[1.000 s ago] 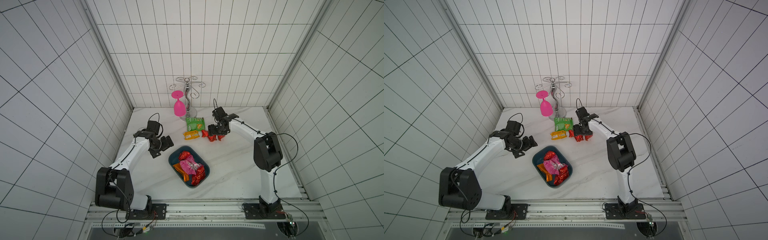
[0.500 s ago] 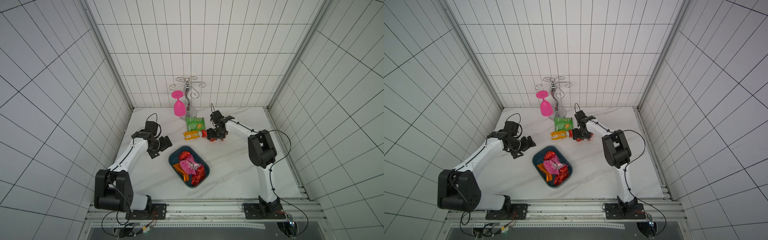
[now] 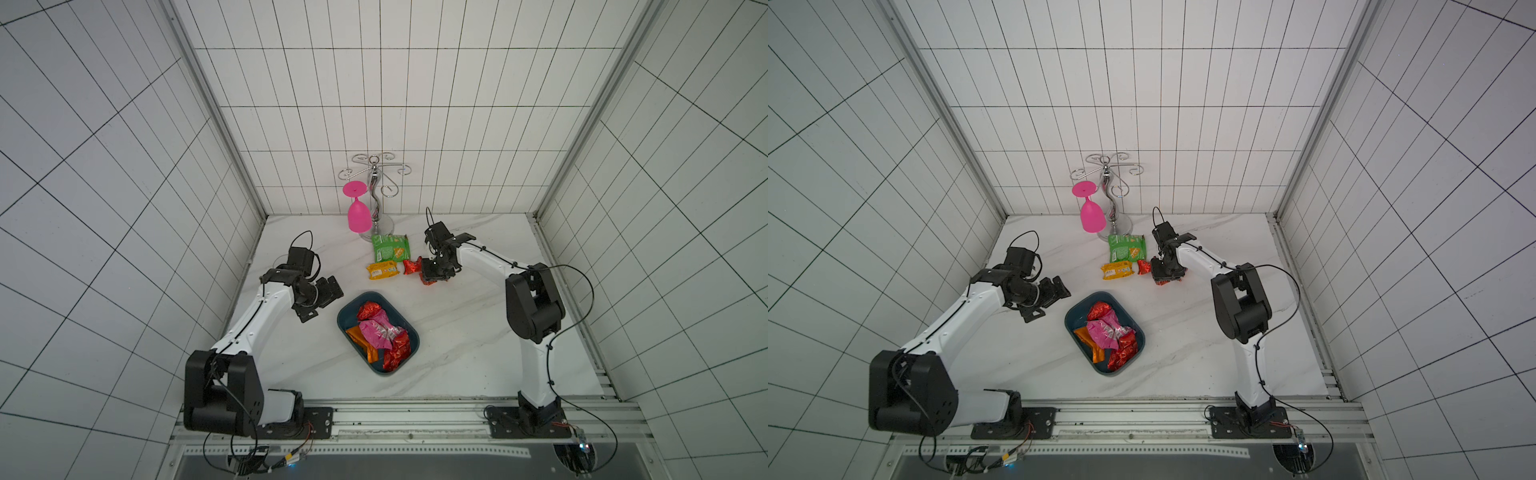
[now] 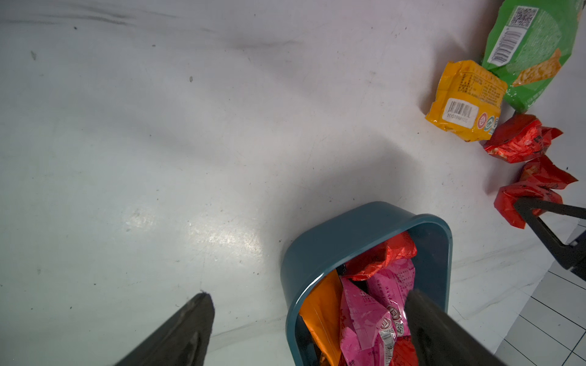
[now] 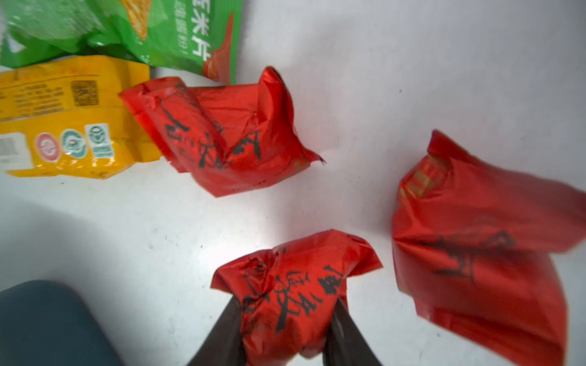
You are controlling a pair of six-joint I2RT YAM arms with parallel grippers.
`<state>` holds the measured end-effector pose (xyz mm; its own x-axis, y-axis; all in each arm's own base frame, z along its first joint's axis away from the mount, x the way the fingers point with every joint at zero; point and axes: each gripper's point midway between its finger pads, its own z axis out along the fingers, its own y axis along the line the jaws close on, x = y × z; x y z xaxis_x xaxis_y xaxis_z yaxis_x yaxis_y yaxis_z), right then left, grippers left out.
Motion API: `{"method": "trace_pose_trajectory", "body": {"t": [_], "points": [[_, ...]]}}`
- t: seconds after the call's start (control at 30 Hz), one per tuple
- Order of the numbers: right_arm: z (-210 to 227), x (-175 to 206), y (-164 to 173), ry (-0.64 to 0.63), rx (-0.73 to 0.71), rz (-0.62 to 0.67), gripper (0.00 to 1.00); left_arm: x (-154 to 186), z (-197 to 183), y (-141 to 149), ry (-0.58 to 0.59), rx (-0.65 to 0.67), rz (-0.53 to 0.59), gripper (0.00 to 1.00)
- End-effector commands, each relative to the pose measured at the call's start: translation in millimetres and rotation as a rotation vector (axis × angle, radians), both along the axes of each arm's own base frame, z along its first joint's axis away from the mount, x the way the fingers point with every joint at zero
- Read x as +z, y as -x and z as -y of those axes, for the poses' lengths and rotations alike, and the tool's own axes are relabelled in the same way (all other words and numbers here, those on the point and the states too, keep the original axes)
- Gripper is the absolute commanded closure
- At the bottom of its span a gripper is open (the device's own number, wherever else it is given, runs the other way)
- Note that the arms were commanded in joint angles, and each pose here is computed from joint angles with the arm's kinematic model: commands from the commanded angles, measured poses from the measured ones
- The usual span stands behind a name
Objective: Put the tea bags into the storage box
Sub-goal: Pick up the tea bag from the center of the board, then place the tea bag in the storage box.
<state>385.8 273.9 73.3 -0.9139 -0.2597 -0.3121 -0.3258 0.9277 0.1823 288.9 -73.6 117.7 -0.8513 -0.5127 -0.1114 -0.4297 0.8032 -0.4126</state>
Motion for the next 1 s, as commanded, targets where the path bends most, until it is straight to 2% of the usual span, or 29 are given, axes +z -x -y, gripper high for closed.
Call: {"method": "trace_pose_trajectory", "body": {"t": [0.0, 0.37, 0.7, 0.97], "points": [[-14, 37, 20, -0.059, 0.036, 0.045, 0.63, 7, 0, 0, 0.009, 0.001, 0.033, 0.02], [-124, 81, 91, -0.22, 0.279, 0.064, 0.63, 17, -13, 13, 0.01, 0.039, 0.046, 0.03], [-206, 65, 138, -0.304, 0.475, -0.001, 0.62, 13, -28, 30, 0.009, 0.073, 0.031, 0.03], [-223, 47, 149, -0.281, 0.516, -0.034, 0.62, 20, -36, 26, 0.023, 0.089, 0.058, 0.02]]}}
